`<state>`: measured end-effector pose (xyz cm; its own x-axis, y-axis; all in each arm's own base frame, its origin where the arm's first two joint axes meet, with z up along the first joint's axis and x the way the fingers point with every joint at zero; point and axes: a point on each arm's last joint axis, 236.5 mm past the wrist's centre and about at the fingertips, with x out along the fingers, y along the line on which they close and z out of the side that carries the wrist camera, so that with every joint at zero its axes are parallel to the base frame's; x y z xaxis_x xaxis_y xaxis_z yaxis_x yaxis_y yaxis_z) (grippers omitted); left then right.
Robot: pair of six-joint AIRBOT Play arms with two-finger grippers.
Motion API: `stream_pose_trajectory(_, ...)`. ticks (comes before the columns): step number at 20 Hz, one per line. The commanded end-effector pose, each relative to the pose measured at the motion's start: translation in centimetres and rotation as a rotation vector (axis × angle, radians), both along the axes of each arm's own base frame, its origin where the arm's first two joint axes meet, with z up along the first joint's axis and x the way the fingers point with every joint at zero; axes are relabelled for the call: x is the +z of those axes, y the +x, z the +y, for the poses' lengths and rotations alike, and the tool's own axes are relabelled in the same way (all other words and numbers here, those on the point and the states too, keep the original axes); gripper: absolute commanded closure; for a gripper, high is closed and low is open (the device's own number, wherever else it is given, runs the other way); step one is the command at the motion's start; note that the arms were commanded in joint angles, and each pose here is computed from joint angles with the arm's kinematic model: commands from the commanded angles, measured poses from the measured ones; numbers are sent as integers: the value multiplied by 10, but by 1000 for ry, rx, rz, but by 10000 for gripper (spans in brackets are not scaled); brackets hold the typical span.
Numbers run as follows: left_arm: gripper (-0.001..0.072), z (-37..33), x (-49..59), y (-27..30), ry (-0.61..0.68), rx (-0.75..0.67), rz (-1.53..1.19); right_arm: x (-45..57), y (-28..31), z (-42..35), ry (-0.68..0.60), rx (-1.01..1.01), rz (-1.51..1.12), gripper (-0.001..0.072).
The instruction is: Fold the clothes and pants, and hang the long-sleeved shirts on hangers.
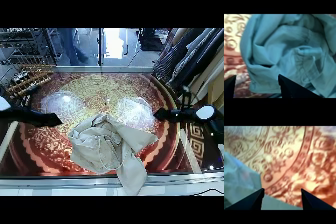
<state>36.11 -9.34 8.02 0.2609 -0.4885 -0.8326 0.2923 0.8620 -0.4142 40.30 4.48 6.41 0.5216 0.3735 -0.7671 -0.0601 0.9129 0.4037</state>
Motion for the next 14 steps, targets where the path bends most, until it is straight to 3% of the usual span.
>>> stream_pose_trajectory(1,178,-81,-27,-51,-47,-381,-85,-42,-57,50,192,155,214,169)
stream_pose_trajectory(2,166,-100,-40,-58,-4,-467,-146,-53,-68,56,225,164,254,168)
stream_pose_trajectory(4,11,-122,-69,-56,137,-562,-252,-69,-87,61,232,200,301,109)
stream_pose_trajectory(6,-5,-148,-86,-55,220,-677,-339,-72,-85,59,185,276,235,92)
stream_pose_trajectory(7,-4,-162,-94,-57,225,-718,-360,-71,-77,57,156,299,187,28)
stream_pose_trajectory(8,-4,-171,-103,-57,230,-741,-365,-69,-69,57,105,340,127,11)
stream_pose_trajectory(11,2,-173,-133,-55,256,-763,-312,-84,-47,52,-158,482,-7,5)
stream_pose_trajectory(12,35,-168,-139,-50,280,-750,-304,-88,-37,51,-250,524,-40,5)
stream_pose_trajectory(13,137,-163,-142,-42,310,-724,-309,-87,-26,50,-315,550,-72,5)
stream_pose_trajectory(14,321,-159,-142,-35,334,-705,-326,-84,-14,51,-367,583,-107,6)
